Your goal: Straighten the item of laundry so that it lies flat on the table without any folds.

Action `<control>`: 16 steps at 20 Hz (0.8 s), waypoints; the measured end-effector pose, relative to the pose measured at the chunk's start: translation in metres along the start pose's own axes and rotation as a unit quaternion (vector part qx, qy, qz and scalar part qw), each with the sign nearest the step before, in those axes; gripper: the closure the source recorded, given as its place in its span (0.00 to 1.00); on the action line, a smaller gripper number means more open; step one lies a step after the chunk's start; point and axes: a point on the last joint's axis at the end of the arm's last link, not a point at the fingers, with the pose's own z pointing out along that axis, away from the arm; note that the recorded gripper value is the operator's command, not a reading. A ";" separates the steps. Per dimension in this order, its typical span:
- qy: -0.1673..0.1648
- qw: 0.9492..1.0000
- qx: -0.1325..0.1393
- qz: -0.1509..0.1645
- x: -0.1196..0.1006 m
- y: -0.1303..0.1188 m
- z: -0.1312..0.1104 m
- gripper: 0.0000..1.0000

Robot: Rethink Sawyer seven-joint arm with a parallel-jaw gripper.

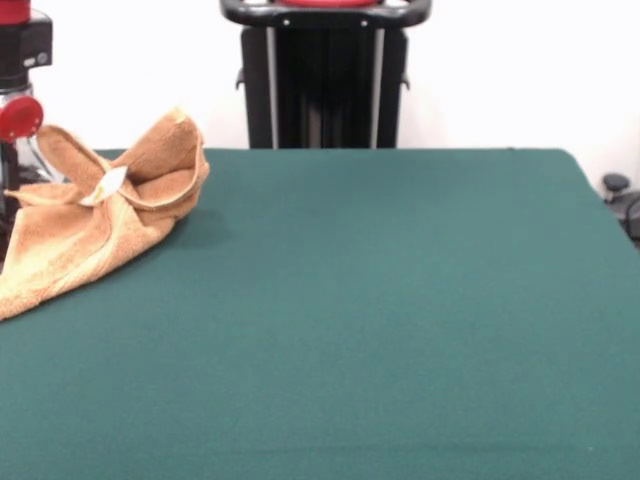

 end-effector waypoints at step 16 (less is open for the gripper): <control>-0.021 0.999 -0.019 -0.045 -0.008 0.113 -0.047 0.00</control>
